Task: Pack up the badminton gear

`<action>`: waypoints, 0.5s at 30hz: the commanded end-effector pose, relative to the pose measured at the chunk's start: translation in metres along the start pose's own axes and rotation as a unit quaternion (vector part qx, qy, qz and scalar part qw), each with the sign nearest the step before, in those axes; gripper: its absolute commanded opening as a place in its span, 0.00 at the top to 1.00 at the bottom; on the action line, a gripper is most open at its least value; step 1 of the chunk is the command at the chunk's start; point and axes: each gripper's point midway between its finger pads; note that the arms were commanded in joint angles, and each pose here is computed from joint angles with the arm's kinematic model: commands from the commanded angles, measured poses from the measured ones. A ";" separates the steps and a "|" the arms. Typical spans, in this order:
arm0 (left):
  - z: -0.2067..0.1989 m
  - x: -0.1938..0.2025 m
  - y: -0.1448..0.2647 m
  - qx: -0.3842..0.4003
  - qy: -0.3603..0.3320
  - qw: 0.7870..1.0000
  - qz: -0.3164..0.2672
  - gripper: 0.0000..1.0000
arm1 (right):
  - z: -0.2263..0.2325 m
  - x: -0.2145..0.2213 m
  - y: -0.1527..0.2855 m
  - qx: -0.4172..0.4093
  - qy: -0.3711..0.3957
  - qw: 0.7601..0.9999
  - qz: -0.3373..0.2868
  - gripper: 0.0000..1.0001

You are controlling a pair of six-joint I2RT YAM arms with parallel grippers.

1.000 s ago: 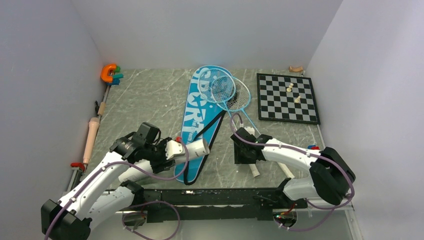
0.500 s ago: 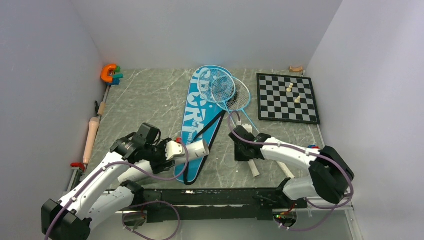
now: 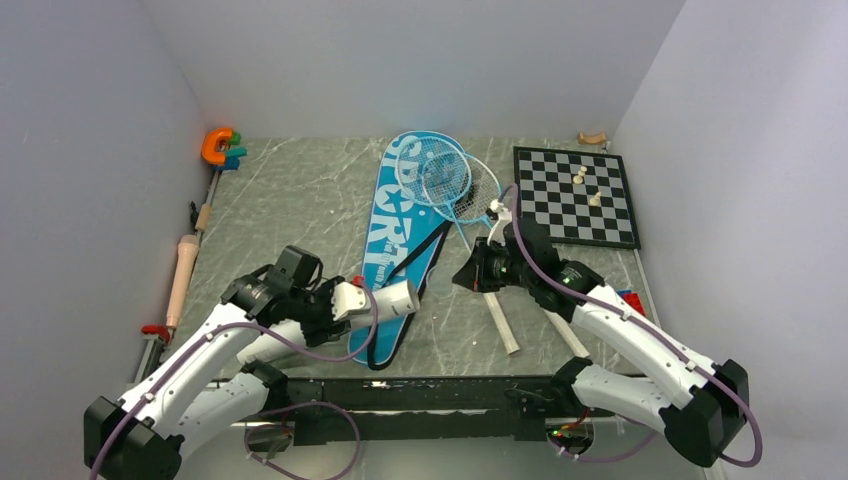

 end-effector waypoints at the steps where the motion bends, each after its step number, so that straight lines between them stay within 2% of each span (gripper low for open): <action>1: 0.003 -0.020 0.001 0.007 -0.027 0.999 -0.037 0.34 | 0.044 0.003 0.006 -0.140 0.014 0.990 0.018 1.00; 5: 0.004 -0.026 0.003 0.011 -0.027 0.999 -0.043 0.36 | 0.062 0.003 0.001 -0.192 0.023 0.980 0.035 1.00; 15: 0.006 -0.028 0.005 0.007 -0.023 0.999 -0.045 0.39 | 0.057 0.015 -0.017 -0.187 0.022 0.979 0.075 1.00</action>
Point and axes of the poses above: each gripper's point midway between its finger pads, its own y axis back along the fingers, its own z axis along the line the jaws close on, x = y × z, and after that the axes turned 2 degrees about y, right-handed
